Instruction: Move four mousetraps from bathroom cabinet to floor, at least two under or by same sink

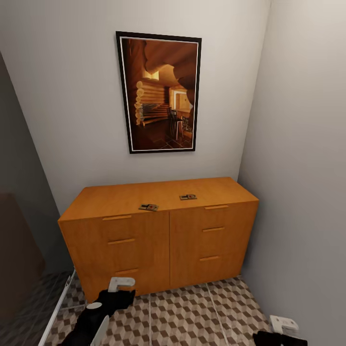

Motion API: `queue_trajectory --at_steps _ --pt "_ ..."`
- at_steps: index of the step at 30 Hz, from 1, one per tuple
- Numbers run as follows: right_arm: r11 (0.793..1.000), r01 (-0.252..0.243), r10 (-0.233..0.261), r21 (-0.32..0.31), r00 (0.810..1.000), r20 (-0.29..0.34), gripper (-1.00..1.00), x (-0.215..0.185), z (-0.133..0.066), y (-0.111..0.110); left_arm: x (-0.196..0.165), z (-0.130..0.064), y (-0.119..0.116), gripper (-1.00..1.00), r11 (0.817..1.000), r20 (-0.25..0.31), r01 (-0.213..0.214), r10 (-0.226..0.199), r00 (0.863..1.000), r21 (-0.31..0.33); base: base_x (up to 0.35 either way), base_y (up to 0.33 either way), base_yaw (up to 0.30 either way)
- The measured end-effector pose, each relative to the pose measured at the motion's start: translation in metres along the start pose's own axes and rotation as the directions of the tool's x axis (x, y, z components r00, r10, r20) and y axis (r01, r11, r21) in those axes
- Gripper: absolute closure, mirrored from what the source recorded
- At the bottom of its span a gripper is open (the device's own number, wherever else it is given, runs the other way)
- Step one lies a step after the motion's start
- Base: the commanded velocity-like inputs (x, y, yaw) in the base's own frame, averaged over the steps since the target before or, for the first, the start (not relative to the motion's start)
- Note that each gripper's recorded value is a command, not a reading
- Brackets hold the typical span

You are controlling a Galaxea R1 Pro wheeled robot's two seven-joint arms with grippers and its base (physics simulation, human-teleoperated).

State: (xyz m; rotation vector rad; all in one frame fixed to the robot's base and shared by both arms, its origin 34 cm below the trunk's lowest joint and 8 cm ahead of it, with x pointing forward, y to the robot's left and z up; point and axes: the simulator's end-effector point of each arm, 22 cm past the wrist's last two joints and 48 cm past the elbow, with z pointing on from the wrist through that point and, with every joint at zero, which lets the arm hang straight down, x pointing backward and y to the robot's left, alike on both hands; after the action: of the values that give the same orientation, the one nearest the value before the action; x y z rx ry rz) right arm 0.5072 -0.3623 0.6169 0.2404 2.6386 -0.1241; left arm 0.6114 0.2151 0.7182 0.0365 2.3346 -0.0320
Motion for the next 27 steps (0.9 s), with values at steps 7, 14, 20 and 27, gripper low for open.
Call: queue_trajectory --at_steps 7,14,20,27 --pt "1.000 0.021 -0.022 0.013 0.998 0.056 -1.00 -0.045 -0.025 -0.004 -0.054 -0.029 -0.015 -1.00 0.999 0.061 -0.010 0.008 0.998 0.032 0.000 0.000 0.000" --pt "0.999 -0.022 0.017 0.044 0.994 0.111 -1.00 -0.085 -0.053 -0.032 -0.093 -0.056 -0.053 -1.00 0.995 0.113 0.007 -0.018 0.993 0.103 0.000 0.000 0.000" --pt "0.996 -0.065 0.056 0.067 0.990 0.126 -1.00 -0.101 -0.068 -0.054 -0.112 -0.082 -0.154 -1.00 0.964 0.132 -0.045 0.011 0.991 0.261 0.000 0.000 0.000" --pt "0.994 -0.069 0.058 0.080 0.990 0.126 -1.00 -0.105 -0.073 -0.063 -0.205 -0.122 -0.222 -1.00 0.919 0.303 -0.222 0.121 0.945 0.326 0.000 0.000 0.000"
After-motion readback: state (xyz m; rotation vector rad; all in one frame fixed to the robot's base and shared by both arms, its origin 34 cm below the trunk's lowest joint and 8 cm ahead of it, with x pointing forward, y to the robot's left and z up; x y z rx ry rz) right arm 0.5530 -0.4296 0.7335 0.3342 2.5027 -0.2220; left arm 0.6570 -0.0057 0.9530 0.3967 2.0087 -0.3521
